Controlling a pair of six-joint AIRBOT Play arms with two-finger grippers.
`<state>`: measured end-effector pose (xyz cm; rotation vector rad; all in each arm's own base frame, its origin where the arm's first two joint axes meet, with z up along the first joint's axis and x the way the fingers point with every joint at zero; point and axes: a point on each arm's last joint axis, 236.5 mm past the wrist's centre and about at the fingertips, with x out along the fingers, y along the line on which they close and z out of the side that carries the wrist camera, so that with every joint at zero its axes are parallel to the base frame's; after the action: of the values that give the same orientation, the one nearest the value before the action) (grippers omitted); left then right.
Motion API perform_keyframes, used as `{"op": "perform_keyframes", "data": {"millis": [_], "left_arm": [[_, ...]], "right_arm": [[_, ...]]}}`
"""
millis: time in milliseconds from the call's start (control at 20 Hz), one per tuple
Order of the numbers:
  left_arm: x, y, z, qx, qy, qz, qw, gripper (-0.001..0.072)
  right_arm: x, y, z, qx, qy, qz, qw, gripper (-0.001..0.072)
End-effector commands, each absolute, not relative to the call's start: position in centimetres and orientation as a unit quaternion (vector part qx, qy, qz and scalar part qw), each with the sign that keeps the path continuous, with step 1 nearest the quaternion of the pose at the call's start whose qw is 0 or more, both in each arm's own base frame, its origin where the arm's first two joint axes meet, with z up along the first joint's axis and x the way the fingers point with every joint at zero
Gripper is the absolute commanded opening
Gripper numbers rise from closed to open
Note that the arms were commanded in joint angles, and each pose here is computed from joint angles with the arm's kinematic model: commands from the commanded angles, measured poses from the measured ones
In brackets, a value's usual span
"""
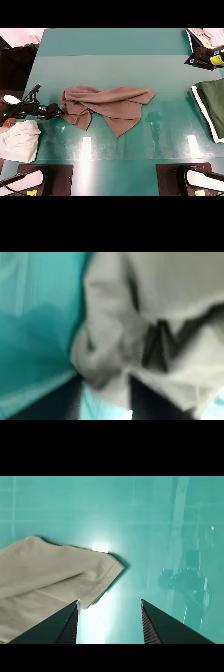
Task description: Fold the shirts.
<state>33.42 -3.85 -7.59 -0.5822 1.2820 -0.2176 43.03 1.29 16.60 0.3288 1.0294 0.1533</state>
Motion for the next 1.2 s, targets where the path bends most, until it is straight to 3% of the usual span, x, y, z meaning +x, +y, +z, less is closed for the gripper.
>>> {"op": "perform_keyframes", "data": {"millis": [0,50,100,150,450,700,850,1150], "left_arm": [[34.6,-4.1,-7.3,-0.292,0.567,-0.093,0.764,0.0289],[34.6,-4.1,-7.3,-0.292,0.568,-0.093,0.764,0.0286],[34.5,-4.2,-7.3,-0.293,0.569,-0.095,0.762,0.0076],[34.5,-4.2,-7.2,-0.293,0.569,-0.096,0.762,0.0028],[36.6,-4.6,-2.5,-0.276,0.545,-0.134,0.780,0.0027],[37.5,-4.6,0.2,-0.260,0.525,-0.149,0.797,0.0027],[37.0,-4.9,0.2,-0.261,0.532,-0.155,0.791,0.0027],[36.4,-5.3,0.2,-0.262,0.542,-0.164,0.781,0.0027]], "right_arm": [[42.3,1.5,16.3,0.155,0.505,0.077,0.846,0.0431],[41.9,1.6,16.1,0.154,0.513,0.078,0.841,0.0431],[41.4,1.8,15.9,0.153,0.521,0.081,0.836,0.0431],[41.0,2.3,15.7,0.149,0.530,0.087,0.830,0.0431],[34.2,9.0,8.7,0.136,0.609,0.143,0.768,0.0431],[25.2,19.1,0.3,0.260,0.645,0.175,0.697,0.0431],[21.7,22.7,-2.7,0.307,0.633,0.160,0.692,0.0431],[20.4,27.5,-4.3,0.367,0.588,0.148,0.705,0.0431]]}}
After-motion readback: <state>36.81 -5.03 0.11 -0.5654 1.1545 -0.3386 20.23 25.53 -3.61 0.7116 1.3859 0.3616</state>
